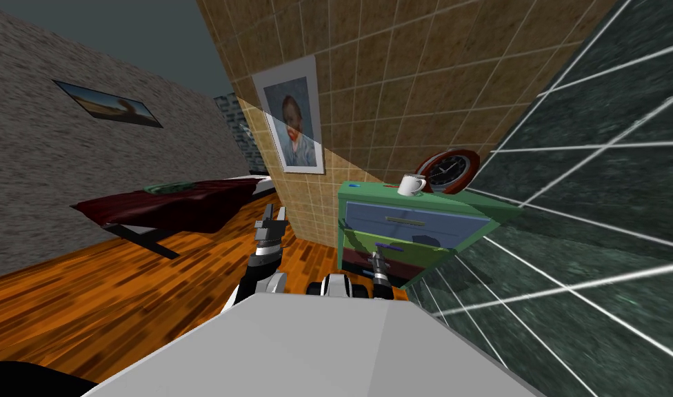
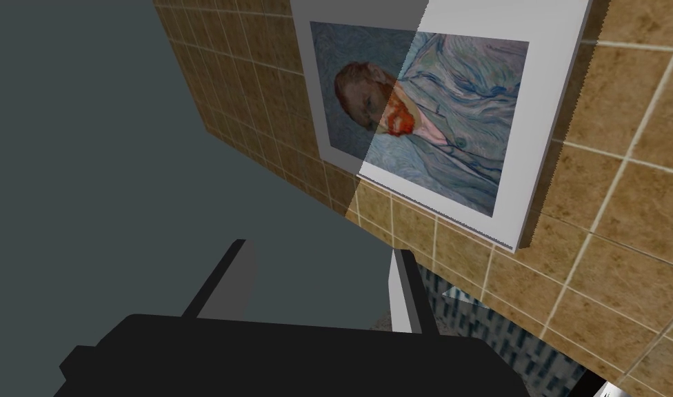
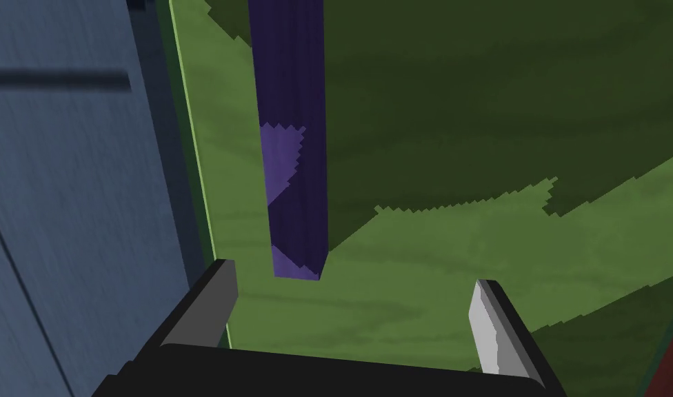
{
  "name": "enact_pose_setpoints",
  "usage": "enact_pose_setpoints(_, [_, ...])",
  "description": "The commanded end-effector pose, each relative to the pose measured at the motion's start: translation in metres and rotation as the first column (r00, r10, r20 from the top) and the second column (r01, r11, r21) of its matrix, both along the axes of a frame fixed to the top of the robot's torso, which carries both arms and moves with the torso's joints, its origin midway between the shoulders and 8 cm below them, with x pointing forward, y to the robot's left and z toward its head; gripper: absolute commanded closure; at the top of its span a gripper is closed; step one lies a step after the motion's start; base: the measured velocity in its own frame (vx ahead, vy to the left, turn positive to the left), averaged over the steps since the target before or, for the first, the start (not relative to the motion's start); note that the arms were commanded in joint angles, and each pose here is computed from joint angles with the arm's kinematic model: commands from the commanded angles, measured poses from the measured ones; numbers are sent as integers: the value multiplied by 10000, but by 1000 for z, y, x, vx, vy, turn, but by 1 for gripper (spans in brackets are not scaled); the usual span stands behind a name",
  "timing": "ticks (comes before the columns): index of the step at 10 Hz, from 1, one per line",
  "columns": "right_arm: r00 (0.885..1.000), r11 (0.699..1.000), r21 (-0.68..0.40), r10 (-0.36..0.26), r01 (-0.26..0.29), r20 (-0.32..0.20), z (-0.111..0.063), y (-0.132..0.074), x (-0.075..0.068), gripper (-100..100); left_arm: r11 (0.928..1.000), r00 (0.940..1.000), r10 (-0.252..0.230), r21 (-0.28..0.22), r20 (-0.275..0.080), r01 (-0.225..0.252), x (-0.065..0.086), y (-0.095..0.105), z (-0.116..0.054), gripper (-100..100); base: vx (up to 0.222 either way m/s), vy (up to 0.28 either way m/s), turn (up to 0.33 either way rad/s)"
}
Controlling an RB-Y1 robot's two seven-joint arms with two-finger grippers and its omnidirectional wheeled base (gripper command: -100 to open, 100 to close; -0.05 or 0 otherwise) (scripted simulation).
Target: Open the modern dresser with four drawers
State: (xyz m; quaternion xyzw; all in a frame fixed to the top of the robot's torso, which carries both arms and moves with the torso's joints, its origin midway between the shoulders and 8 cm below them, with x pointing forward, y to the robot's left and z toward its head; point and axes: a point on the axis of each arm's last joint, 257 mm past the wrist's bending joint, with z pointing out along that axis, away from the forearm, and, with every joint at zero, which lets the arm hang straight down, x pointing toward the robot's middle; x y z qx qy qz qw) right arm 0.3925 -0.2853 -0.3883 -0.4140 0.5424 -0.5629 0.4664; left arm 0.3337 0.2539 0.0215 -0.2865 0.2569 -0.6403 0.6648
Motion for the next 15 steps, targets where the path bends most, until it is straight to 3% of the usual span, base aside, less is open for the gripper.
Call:
enact_pose_setpoints(1, [10000, 10000, -54, -20, 20, 23, 6, -5, 14, -100, 10000, 10000, 0, 0, 0, 0, 0, 0, 0, 0, 20, -2, 11])
enact_pose_setpoints(2, [10000, 10000, -57, -28, 28, 24, 8, -7, 19, -100, 10000, 10000, 0, 1, 0, 0, 0, 0, 0, 0, 38, -3, 21])
enact_pose_setpoints(3, [10000, 10000, -50, -31, 32, 40, 6, -5, 15, -100, 10000, 10000, 0, 1, -1, 0, 0, 0, 0, 0, 19, -2, 5])
enact_pose_setpoints(4, [10000, 10000, -41, 5, -5, 24, 1, 0, 0, 100, 10000, 10000, 0, 1, 0, 0, 0, 0, 0, 0, -18, -3, -23])
enact_pose_setpoints(6, [9999, 10000, -57, 26, -25, 143, 10, 0, 13, 100, 10000, 10000, -1, 0, 1, 1, 0, 0, 0, 0, -48, 15, -22])
enact_pose_setpoints(10, [9999, 9999, -52, 139, -139, -86, 7, 3, 18, 100, 10000, 10000, -2, -1, 2, 2, 0, 0, 0, 0, -181, 30, -22])
enact_pose_setpoints(11, [9997, 9999, -63, 95, -94, 217, 15, 2, 22, 100, 10000, 10000, -1, -1, 2, 1, 0, 0, 0, 0, -93, 24, -9])
enact_pose_setpoints(15, [9995, 9997, -50, 243, -244, -192, 3, 8, 16, 100, 10000, 10000, -1, -1, 2, 1, 0, 0, 0, 0, -167, 35, -26])
